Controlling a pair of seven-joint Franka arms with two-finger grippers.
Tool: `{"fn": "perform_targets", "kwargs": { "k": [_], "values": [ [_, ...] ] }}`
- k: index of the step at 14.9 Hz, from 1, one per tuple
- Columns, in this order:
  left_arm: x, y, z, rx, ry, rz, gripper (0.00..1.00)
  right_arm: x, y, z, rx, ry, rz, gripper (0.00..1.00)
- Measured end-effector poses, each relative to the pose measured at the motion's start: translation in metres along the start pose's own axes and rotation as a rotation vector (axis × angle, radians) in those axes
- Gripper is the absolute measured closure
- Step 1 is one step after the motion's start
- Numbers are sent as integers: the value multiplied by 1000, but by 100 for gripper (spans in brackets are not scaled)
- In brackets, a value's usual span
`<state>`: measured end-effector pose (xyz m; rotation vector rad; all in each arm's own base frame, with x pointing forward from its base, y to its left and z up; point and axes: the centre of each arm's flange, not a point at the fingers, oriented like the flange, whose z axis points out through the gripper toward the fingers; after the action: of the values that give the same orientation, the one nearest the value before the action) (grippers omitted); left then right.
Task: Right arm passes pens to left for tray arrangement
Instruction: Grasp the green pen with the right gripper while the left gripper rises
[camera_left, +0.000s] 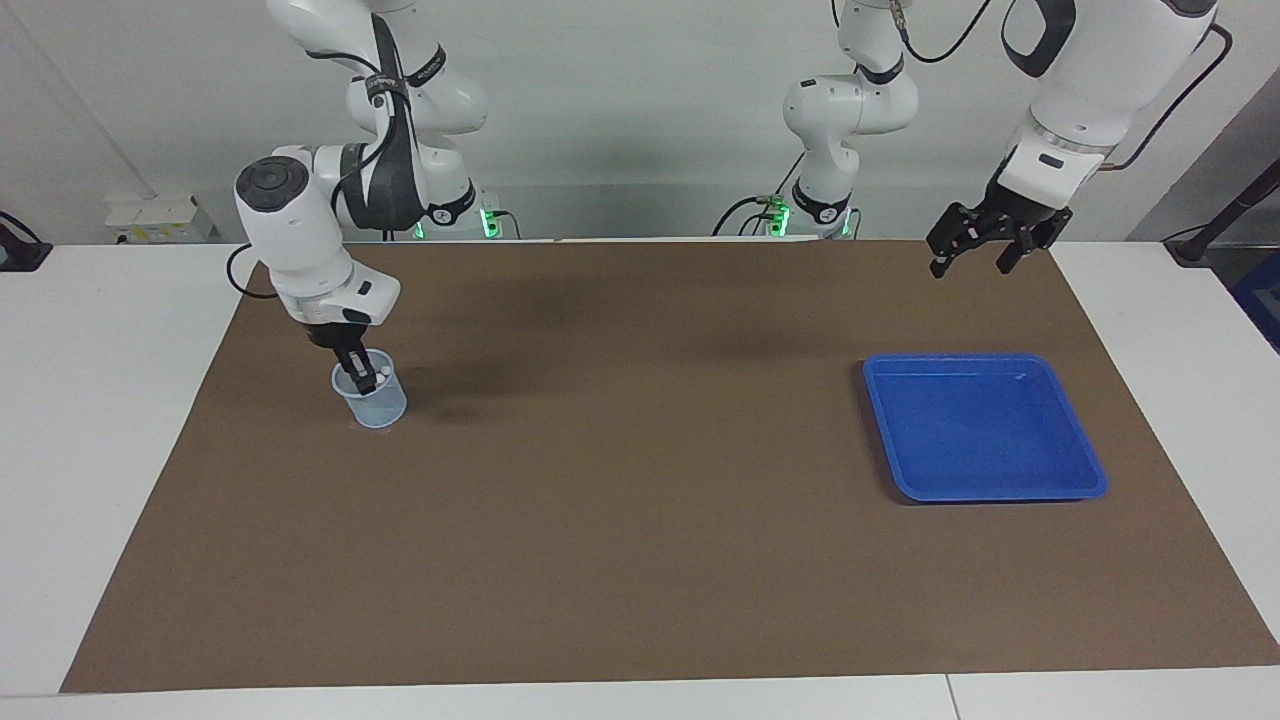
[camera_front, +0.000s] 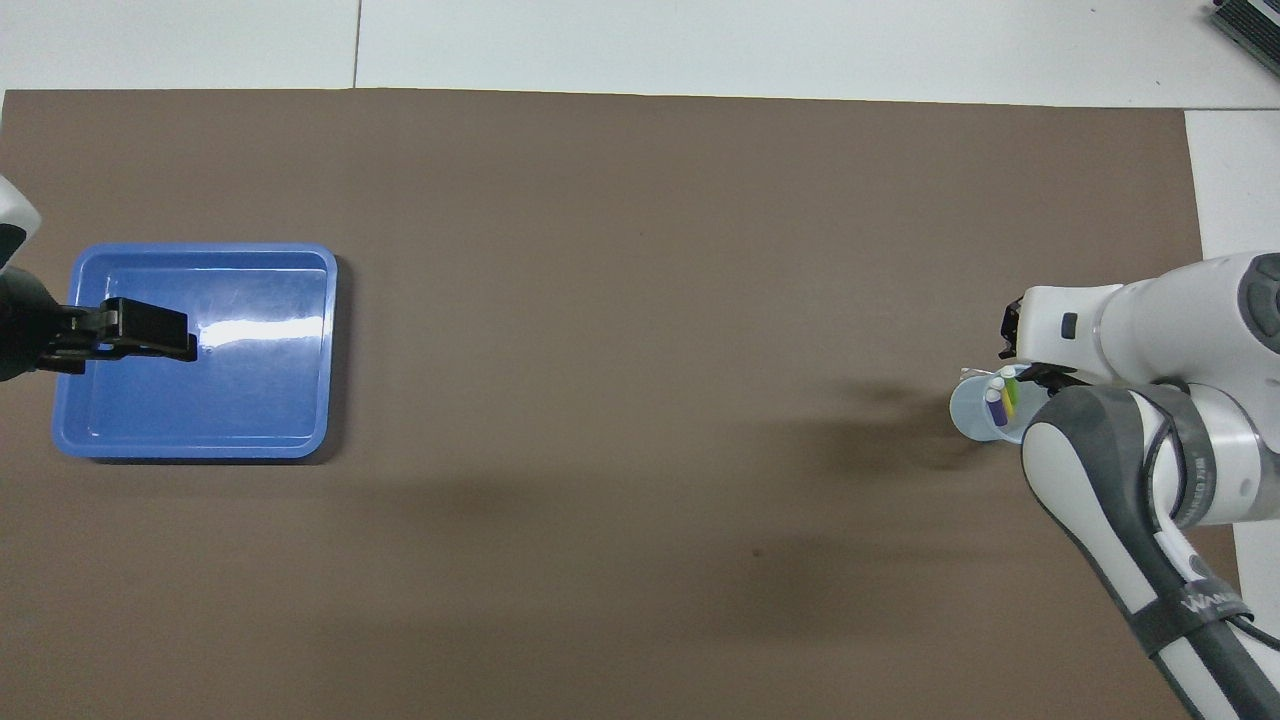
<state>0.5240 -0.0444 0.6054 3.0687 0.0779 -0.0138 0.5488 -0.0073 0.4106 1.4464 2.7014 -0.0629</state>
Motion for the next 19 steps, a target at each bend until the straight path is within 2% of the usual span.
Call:
{"fn": "perform_targets", "kwargs": {
  "k": [8, 9, 13, 19],
  "values": [
    [-38, 35, 43, -216, -77, -188, 0, 1, -1, 3, 6, 4, 4, 70],
    [-41, 36, 51, -239, -87, -215, 0, 1, -1, 3, 6, 4, 9, 72],
    [-54, 42, 82, -323, -129, -367, 0, 4, -3, 8, 15, 10, 24, 70],
    [-64, 63, 99, -470, -181, -605, 0, 6, -6, 14, 26, 18, 44, 70]
  ]
}}
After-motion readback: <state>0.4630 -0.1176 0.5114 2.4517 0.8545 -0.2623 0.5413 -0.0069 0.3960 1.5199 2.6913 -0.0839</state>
